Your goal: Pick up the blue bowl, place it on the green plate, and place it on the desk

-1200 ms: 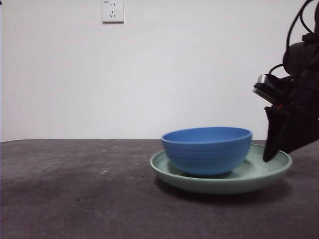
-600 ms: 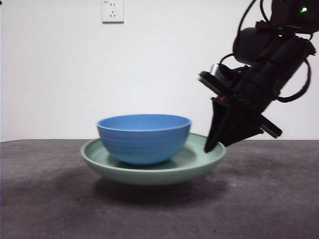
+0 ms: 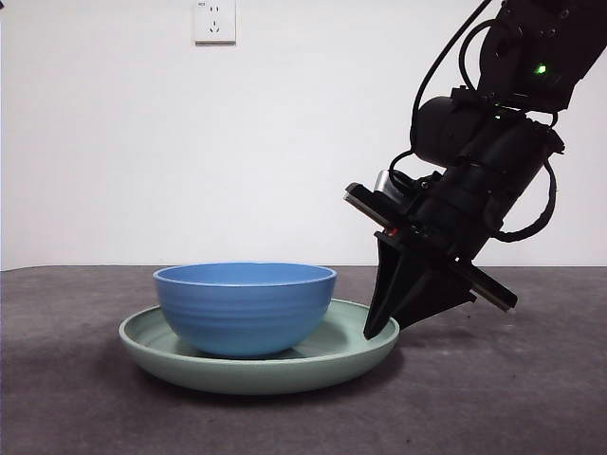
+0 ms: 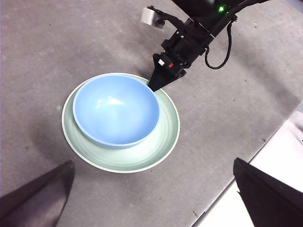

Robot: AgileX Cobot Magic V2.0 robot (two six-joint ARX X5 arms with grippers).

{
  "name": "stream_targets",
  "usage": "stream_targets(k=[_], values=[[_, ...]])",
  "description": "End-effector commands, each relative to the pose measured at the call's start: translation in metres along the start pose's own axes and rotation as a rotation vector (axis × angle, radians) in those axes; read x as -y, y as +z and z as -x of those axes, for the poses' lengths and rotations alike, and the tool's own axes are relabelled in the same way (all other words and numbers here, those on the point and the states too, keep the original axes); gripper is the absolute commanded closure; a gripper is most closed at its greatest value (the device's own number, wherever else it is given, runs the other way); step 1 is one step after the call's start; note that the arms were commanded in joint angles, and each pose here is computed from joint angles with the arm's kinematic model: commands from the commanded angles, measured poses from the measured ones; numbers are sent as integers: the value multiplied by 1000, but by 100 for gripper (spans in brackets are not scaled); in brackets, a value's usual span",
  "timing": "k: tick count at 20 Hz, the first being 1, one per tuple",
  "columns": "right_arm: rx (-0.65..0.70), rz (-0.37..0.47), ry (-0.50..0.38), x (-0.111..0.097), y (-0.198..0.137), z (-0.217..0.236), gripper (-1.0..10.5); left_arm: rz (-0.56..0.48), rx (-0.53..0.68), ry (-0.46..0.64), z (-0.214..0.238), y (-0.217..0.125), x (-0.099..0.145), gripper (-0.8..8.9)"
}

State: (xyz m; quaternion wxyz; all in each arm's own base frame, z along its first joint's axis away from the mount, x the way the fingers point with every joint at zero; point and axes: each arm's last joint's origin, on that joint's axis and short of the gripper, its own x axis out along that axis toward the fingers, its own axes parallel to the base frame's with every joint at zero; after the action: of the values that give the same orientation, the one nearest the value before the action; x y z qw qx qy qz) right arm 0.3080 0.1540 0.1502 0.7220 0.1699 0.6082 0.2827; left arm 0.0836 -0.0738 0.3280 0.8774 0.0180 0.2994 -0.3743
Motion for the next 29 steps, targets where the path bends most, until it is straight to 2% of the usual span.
stream_targets(k=[1,3,6,10,13,15,16,21,24,29], values=[[4,4,8,-2,5,-6,796,3,8,-11,1,3,1,251],[10,6,9,-2,6,-5,741,3,9,-12,1,3,1,251],[34,20,10,-6,14,7,740,2,11,-12,1,3,1,251],[107,41,-26,-22,30,46,693,2,10,-11,1,3,1,251],[152,115,-82,-44,25,88,522,-6,9,-11,1,3,1,251],[161,167,-113,-57,9,113,402,-10,9,-11,1,3,1,251],[158,186,-136,-63,0,124,385,-9,8,-11,1,3,1,251],[190,323,-329,-98,-67,186,385,-8,3,-10,1,2,1,251],[239,386,-310,-110,-109,220,385,-7,-6,-9,1,1,1,251],[324,446,-240,-114,-162,259,386,-5,-13,-8,1,1,1,251]])
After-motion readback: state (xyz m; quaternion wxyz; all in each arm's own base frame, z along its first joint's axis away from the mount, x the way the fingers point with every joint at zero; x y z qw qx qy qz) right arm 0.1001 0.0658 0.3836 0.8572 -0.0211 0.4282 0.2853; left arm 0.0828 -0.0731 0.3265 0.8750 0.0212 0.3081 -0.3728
